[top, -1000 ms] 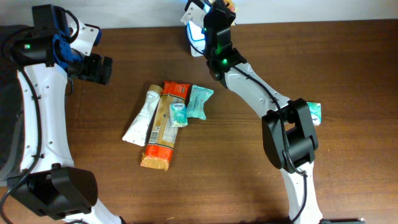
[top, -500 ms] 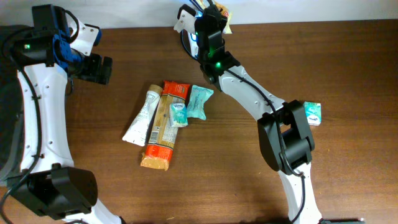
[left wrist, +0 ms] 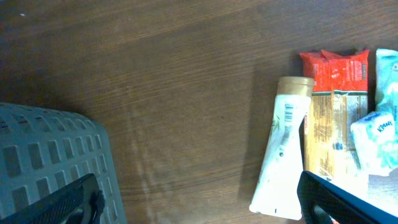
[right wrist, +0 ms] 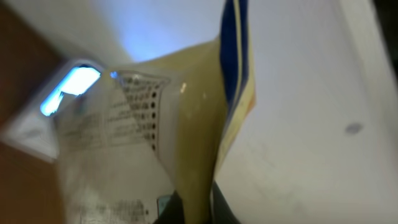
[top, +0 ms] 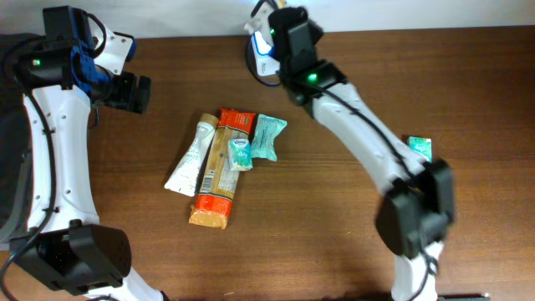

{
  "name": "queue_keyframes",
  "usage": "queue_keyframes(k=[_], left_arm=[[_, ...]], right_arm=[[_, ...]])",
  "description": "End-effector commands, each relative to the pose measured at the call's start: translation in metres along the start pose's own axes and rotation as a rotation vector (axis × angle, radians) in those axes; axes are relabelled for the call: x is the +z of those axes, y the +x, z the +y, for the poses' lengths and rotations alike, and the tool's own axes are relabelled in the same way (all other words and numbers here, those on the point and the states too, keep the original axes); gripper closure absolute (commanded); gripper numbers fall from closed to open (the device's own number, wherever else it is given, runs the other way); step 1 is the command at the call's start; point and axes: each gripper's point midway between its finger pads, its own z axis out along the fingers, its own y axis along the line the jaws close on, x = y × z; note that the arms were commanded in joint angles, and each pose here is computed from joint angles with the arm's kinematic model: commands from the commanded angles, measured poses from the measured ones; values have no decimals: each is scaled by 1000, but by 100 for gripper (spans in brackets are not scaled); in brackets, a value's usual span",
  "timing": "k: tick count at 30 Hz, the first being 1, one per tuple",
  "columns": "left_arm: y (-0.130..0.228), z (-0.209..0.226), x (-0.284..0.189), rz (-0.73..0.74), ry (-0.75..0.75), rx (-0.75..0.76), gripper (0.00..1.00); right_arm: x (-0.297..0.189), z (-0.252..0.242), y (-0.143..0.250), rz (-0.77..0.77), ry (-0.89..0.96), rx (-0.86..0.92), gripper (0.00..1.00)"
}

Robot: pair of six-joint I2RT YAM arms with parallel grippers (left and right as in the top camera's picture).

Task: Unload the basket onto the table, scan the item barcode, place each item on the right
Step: 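Place the snack bag on the right side of the table, then reach the right gripper to the mint-green tissue pack and grasp it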

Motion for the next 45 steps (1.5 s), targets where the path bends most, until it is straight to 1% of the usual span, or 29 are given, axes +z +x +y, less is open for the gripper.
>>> queue_keyframes(k=[1, 3, 5, 7, 10, 11, 13, 14, 17, 18, 19, 23, 24, 25, 27, 28, 29, 30, 31, 33, 36, 38, 39, 40, 41, 42, 45], left_arm=[[-3, 2, -9, -26, -3, 12, 1], [-3, 2, -9, -26, -3, 12, 1], [-3, 2, -9, -26, -3, 12, 1], [-3, 2, -9, -26, -3, 12, 1], [-3, 2, -9, -26, -3, 12, 1], [-3, 2, -9, -26, -3, 12, 1], [-3, 2, -9, -26, -3, 12, 1], [-3, 2, -9, -26, -3, 12, 1], [-3, 2, -9, -26, -3, 12, 1], [-3, 2, -9, -26, -3, 12, 1], [-3, 2, -9, -26, -3, 12, 1], [-3, 2, -9, -26, -3, 12, 1], [-3, 2, -9, -26, -3, 12, 1], [-3, 1, -9, -26, -1, 14, 1], [-4, -2, -9, -27, 2, 20, 1], [-4, -2, -9, -27, 2, 20, 1], [-5, -2, -9, -27, 2, 20, 1], [-4, -2, -9, -27, 1, 19, 1], [-3, 1, -9, -26, -1, 14, 1], [-3, 1, -9, -26, -2, 13, 1], [-3, 1, -9, -26, -2, 14, 1], [-3, 2, -9, -26, -3, 12, 1], [-3, 2, -9, -26, -3, 12, 1], [-3, 2, -9, -26, -3, 12, 1], [-3, 2, -9, -26, -3, 12, 1], [-3, 2, -9, -26, -3, 12, 1], [-3, 2, -9, -26, -3, 11, 1]], right_arm=[[-78, -41, -20, -80, -140, 417, 96], [-108, -52, 5, 8, -203, 564, 96], [-131, -62, 31, 78, -267, 665, 96], [-144, -74, 67, 169, -323, 766, 96], [-142, -84, 123, 310, -399, 898, 96], [-138, -86, 148, 375, -426, 952, 96], [-131, -87, 186, 479, -441, 1023, 96], [-123, -84, 214, 562, -439, 1065, 96], [-103, -63, 274, 741, -451, 1129, 96], [-98, -57, 288, 781, -461, 1134, 96], [-90, -48, 313, 851, -461, 1153, 96], [-82, -51, 380, 1009, -352, 1173, 96], [-83, -54, 390, 1031, -331, 1176, 96], [-85, -56, 397, 1043, -316, 1183, 92], [-87, -59, 402, 1047, -309, 1194, 69], [-87, -59, 402, 1050, -310, 1194, 54], [-87, -58, 402, 1050, -310, 1194, 43], [-87, -59, 402, 1049, -309, 1194, 34], [-87, -60, 402, 1047, -308, 1194, 28], [-87, -69, 395, 1027, -298, 1194, 21], [-94, -88, 373, 994, -292, 1180, 20], [-99, -98, 339, 944, -321, 1155, 19], [-99, -96, 322, 917, -351, 1145, 18], [-99, -88, 297, 877, -412, 1134, 16], [-97, -80, 283, 853, -455, 1127, 12], [-95, -68, 264, 823, -522, 1122, 1], [-92, -38, 217, 741, -662, 1093, 1]])
